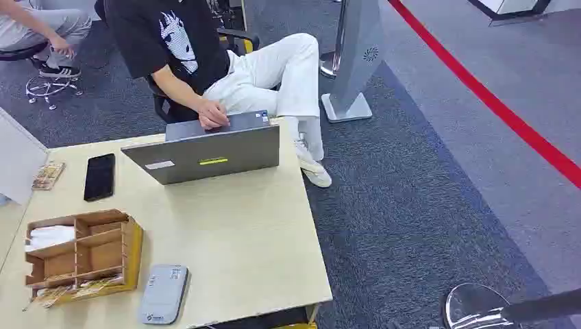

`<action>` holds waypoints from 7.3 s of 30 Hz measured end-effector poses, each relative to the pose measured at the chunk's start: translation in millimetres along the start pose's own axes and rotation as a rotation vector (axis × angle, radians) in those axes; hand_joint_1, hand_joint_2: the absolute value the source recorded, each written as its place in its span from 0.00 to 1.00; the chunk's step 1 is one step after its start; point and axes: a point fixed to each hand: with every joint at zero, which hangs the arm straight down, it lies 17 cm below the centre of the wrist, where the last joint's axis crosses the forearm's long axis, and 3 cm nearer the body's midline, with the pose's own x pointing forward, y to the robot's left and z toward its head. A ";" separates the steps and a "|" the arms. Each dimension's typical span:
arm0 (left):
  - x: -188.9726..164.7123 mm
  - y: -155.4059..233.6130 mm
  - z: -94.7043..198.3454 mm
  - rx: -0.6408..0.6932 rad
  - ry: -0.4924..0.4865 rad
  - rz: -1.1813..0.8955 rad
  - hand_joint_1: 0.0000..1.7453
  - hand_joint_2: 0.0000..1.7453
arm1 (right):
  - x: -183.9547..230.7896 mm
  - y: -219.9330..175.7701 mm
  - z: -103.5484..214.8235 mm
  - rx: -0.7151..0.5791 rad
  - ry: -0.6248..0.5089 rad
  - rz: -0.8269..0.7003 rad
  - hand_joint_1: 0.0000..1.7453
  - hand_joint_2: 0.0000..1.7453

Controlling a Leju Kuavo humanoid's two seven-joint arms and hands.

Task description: Pass the card to the sensor for recognition and then transmit it.

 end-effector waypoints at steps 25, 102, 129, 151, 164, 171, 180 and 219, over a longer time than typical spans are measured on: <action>0.2 -93.2 25.8 -0.436 -0.009 -0.141 0.00 1.00 | -5.2 -23.3 -33.9 0.083 0.026 -0.211 0.00 1.00; 388.1 -233.2 32.3 0.105 -1.358 -1.638 0.00 1.00 | -45.2 -5.7 -24.7 0.155 0.128 -0.136 0.00 1.00; 353.7 -236.4 45.9 -0.042 -1.348 -1.517 1.00 1.00 | -47.5 -20.0 -26.2 0.081 0.118 -0.238 0.00 1.00; 197.2 -213.4 83.4 -0.315 -1.103 -1.406 1.00 1.00 | -22.9 -8.2 -28.2 0.121 0.081 -0.216 0.00 1.00; 136.1 -212.3 63.0 -0.407 -0.969 -1.488 1.00 1.00 | -28.7 -7.3 -26.4 0.144 0.094 -0.188 0.00 1.00; 105.2 -213.4 54.1 -0.462 -0.916 -1.539 1.00 1.00 | -34.1 -6.8 -25.7 0.154 0.109 -0.178 0.00 1.00; 80.5 -211.4 44.3 -0.501 -0.873 -1.574 1.00 1.00 | -40.5 -7.4 -24.1 0.164 0.123 -0.166 0.00 1.00; 360.4 -197.4 6.2 0.065 -1.199 -1.496 0.00 1.00 | -49.3 -3.2 -25.5 0.161 0.181 -0.121 0.00 1.00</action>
